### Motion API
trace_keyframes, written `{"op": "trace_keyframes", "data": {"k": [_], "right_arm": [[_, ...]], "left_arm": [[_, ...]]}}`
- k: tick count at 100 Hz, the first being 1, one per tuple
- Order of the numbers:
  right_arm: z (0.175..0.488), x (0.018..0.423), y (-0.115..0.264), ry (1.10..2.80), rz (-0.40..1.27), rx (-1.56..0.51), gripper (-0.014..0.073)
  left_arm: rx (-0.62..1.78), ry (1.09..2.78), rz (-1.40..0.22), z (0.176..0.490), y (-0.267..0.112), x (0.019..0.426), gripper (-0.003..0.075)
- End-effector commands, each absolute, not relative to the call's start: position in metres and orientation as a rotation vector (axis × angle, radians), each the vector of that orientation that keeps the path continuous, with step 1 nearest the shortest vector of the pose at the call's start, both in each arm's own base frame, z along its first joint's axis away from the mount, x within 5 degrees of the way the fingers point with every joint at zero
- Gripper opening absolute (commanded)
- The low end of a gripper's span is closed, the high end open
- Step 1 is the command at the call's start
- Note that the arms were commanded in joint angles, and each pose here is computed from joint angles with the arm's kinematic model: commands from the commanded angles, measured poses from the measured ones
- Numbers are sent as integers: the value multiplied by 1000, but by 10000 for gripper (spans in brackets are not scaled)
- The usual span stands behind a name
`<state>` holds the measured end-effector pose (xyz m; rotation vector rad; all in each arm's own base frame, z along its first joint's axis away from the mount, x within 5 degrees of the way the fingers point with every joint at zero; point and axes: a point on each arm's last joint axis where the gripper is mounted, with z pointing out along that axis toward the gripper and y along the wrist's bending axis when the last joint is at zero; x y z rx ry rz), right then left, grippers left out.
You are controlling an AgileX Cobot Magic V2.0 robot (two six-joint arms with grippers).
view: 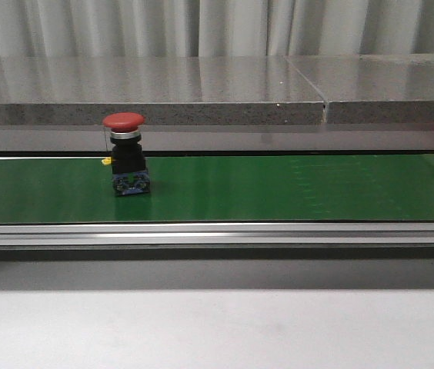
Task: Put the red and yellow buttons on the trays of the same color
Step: 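Grasp the yellow button, carry it onto the green belt, open left gripper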
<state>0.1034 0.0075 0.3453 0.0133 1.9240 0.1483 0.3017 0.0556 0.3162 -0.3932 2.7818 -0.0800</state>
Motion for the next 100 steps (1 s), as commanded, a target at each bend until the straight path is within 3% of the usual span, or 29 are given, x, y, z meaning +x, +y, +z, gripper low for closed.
{"op": "trace_keyframes", "data": {"k": [1, 11, 26, 62, 100], "right_arm": [[359, 104, 7, 1833, 143, 22, -67], [359, 104, 7, 1833, 143, 22, -67], [359, 104, 7, 1833, 143, 22, -67], [359, 104, 7, 1833, 143, 22, -67], [359, 104, 7, 1833, 143, 22, -67]], "left_arm": [[-299, 2605, -82, 355, 45, 292, 507], [-204, 2509, -71, 373, 33, 282, 374], [-69, 2393, -66, 394, 14, 260, -12], [131, 2200, -90, 410, -16, 209, -21], [160, 2076, -128, 383, -22, 155, -21]]}}
